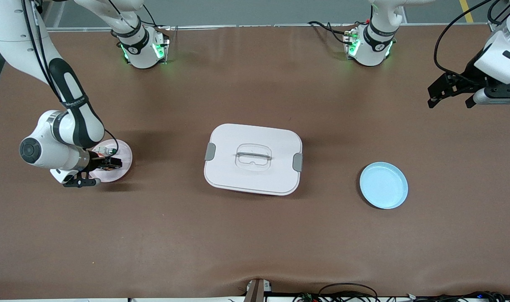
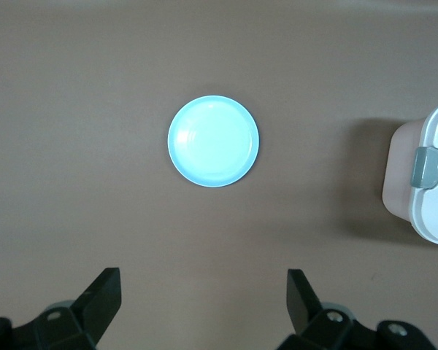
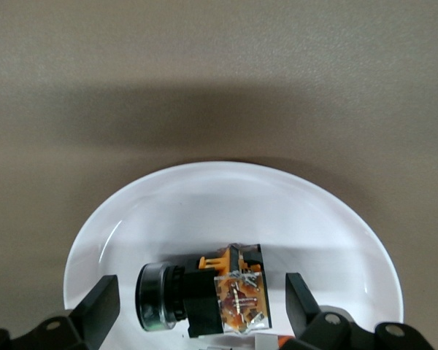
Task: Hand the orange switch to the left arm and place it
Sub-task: 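Lower the right gripper and close it on the black-orange switch, then lift the switch with the right gripper while the left gripper approaches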
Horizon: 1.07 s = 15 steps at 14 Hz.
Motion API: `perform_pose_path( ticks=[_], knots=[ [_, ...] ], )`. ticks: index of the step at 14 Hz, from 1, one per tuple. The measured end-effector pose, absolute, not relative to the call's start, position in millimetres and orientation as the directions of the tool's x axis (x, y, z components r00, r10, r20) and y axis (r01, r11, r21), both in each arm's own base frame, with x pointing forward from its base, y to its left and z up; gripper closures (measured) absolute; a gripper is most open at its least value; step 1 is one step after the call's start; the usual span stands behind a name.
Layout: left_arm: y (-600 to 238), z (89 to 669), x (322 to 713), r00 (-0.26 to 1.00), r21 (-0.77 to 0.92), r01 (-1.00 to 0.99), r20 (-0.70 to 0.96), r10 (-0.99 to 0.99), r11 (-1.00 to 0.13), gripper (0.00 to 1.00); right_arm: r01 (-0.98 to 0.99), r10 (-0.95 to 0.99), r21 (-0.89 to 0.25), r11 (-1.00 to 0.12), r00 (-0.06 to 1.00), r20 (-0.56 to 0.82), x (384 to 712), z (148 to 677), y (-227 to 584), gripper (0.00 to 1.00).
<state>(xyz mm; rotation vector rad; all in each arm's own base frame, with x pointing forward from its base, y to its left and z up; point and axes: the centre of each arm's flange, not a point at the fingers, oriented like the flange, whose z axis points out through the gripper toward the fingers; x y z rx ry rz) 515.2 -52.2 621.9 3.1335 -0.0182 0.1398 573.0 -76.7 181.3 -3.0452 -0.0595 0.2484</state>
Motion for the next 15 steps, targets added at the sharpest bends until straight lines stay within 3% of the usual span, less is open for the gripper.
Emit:
perform_pose_path(
  ticks=[9,12,15],
  knots=[
    [-51.8,621.9,515.2,0.996,0.004,-0.011,0.089,-0.011,-1.0,0.0,0.081,0.095,-0.093,-0.992,0.983,-0.155,566.9,174.2,-71.2,0.03],
    [-51.8,621.9,515.2,0.996,0.004,-0.011,0.089,-0.011,-1.0,0.0,0.081,0.096,-0.096,-0.992,0.982,-0.165,566.7,175.5,-71.5,0.28],
    [-51.8,621.9,515.2,0.996,0.004,-0.011,0.089,-0.011,-1.0,0.0,0.071,0.091,-0.107,-0.992,0.976,-0.196,571.3,183.8,-74.5,0.28]
  ],
)
